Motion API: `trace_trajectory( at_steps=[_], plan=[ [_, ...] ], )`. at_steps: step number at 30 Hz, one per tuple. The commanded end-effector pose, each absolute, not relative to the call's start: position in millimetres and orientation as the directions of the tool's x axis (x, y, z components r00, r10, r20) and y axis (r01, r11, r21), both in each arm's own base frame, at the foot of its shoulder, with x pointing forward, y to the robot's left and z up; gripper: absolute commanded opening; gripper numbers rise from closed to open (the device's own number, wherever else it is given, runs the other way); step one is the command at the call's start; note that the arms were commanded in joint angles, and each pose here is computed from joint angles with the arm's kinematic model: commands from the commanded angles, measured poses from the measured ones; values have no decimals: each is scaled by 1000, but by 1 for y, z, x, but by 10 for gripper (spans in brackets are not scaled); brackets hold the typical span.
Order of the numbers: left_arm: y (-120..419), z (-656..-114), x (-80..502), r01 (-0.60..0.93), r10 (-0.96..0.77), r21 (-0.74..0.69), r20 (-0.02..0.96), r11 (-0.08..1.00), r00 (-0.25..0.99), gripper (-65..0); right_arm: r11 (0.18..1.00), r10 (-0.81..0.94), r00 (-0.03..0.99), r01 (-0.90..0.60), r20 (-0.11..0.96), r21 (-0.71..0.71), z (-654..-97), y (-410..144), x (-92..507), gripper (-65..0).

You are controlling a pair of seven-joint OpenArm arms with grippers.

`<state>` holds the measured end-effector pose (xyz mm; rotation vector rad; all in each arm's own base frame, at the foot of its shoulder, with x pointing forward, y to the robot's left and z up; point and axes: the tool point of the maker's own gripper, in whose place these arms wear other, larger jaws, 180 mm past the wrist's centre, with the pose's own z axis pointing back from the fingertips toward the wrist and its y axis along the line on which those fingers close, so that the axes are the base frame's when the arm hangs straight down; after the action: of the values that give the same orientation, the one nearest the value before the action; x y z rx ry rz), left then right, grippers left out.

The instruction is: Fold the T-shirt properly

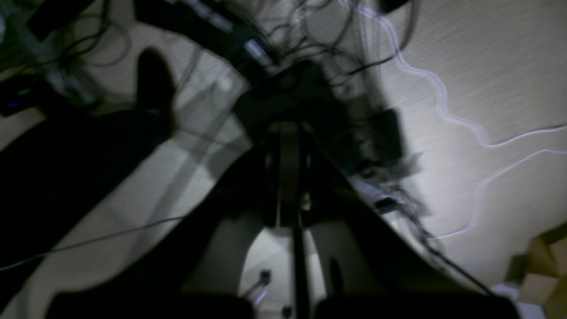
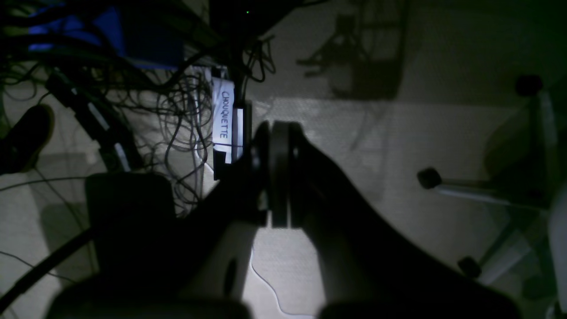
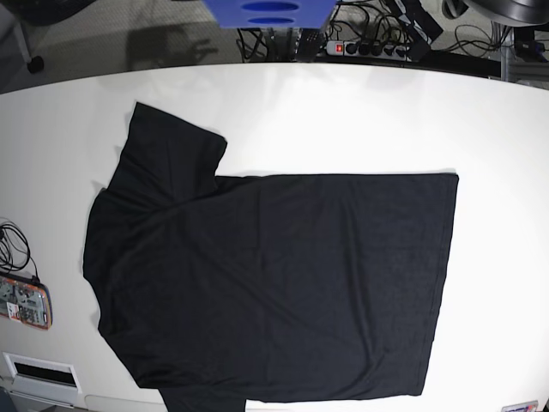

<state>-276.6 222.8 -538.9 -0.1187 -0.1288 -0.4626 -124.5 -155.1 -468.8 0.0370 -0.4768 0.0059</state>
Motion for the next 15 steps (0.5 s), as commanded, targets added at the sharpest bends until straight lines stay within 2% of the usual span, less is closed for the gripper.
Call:
trace_trajectory(
  at_steps=[1, 7, 15],
  plan=[
    [230, -528, -287, 456, -442, -81, 152, 886, 884, -650, 999, -5, 876, -14, 482, 36, -456, -155, -124, -650],
    [217, -502, -280, 467, -420, -85, 317, 880, 850, -650, 999, -3, 851, -25, 525, 46, -429, -150, -111, -650],
    [219, -500, -208, 589, -569, 134, 496, 797, 656, -650, 1000, 11, 798, -23, 602, 12, -413, -162, -78, -650]
  ],
)
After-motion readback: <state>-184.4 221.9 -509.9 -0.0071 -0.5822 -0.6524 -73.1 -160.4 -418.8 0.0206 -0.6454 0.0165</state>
